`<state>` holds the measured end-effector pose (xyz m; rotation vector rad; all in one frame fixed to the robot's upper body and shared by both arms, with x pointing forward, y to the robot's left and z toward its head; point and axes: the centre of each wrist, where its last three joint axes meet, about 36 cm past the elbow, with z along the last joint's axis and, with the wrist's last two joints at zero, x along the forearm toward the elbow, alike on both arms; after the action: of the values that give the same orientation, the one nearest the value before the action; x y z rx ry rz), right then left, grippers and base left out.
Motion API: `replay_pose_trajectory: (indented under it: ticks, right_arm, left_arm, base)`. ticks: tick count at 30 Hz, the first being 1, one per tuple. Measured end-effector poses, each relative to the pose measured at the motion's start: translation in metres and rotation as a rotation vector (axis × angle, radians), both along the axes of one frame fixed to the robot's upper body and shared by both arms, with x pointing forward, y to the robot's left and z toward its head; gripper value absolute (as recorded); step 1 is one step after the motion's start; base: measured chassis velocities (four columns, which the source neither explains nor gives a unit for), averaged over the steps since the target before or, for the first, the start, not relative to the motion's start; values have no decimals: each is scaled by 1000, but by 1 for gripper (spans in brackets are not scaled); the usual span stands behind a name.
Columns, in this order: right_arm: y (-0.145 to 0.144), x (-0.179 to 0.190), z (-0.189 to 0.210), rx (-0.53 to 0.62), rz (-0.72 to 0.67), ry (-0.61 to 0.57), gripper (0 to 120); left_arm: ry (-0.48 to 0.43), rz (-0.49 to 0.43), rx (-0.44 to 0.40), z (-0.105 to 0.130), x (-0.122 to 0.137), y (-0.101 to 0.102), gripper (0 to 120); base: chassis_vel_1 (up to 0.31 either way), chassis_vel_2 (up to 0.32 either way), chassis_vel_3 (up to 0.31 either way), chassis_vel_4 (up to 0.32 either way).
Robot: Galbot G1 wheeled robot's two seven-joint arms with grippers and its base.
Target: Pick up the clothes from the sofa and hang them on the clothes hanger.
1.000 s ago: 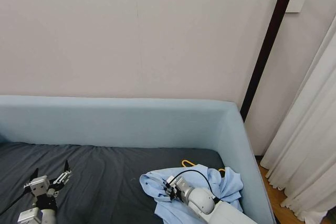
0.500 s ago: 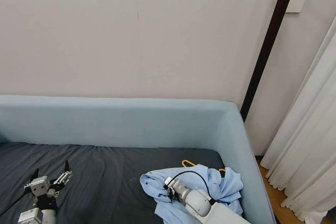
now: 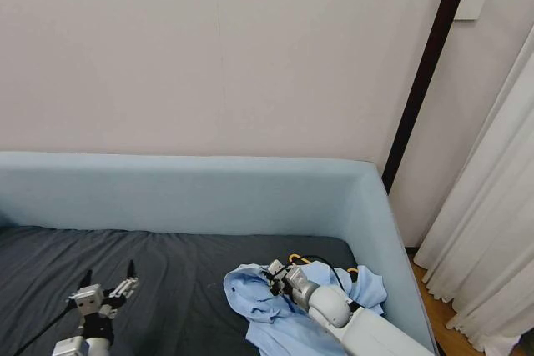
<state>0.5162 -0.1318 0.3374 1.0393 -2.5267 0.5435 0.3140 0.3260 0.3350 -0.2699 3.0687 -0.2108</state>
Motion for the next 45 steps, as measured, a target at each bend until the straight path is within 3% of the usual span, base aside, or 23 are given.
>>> replay_pose_trajectory:
  ticks: [5, 8, 12, 13, 17, 23, 28, 33, 45]
  right_arm:
    - [-6, 11, 20, 50, -2, -33, 0]
    - [-8, 17, 25, 47, -4, -42, 0]
    - [-7, 17, 25, 44, -4, -40, 0]
    - [-6, 18, 24, 43, -5, -38, 0]
    - [-4, 18, 24, 44, -14, -37, 0]
    - [-6, 19, 23, 41, -27, -35, 0]
    - [-7, 21, 24, 37, -32, -36, 0]
    - [-7, 21, 24, 36, -34, -34, 0]
    - [-11, 21, 23, 29, -47, -38, 0]
  left_arm:
    - [19, -124, -114, -5, 3, -22, 100]
    - [85, -226, -181, -16, 3, -30, 100]
    - [132, -307, -221, -20, 8, -23, 100]
    - [169, -379, -253, -21, 13, -15, 100]
    - [242, -487, -295, -33, 17, -14, 100]
    - [361, -549, -443, -61, 22, -50, 100]
    - [432, -604, -525, -75, 28, -67, 100]
    - [495, -639, -592, -74, 28, -84, 100]
    - [571, -608, -752, -70, 23, -137, 100]
  base:
    - [0, 0, 0, 0]
    - [0, 0, 0, 0]
    - [0, 0, 0, 0]
    - [0, 0, 0, 0]
    - [0, 0, 0, 0]
    - [0, 0, 0, 0]
    - [0, 0, 0, 0]
    - [0, 0, 0, 0]
    - [0, 0, 0, 0]
